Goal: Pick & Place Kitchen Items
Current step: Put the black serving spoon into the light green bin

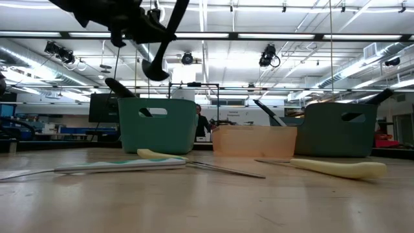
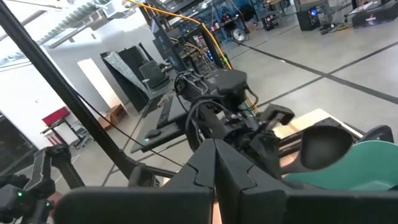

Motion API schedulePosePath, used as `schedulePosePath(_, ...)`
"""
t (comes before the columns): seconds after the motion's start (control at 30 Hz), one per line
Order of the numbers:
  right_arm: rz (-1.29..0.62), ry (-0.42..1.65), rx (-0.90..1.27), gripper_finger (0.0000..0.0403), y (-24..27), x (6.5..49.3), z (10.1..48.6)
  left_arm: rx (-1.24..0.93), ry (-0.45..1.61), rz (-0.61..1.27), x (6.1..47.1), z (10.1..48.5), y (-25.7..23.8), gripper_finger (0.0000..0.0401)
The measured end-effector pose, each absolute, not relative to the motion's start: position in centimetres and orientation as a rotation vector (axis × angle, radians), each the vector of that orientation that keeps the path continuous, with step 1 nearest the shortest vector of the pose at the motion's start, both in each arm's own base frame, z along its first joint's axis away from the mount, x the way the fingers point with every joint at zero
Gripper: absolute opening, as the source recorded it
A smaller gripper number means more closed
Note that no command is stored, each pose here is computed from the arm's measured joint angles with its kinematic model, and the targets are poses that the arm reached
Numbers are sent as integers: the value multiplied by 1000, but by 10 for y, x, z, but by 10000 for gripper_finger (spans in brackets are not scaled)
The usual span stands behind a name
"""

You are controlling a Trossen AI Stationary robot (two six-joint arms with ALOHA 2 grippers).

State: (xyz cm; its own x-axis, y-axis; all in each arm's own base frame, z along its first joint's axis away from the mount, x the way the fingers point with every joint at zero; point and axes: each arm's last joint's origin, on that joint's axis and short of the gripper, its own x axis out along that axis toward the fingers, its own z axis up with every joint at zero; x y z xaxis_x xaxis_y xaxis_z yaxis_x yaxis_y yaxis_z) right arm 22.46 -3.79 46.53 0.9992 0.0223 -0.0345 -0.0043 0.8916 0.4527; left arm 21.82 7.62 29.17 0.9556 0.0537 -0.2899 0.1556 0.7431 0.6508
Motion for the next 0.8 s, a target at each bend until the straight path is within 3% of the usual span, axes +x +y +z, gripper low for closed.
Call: schedulePosePath(0.8,-10,40,466,4,-39,225,465,745,367,-87,206,274,123,44)
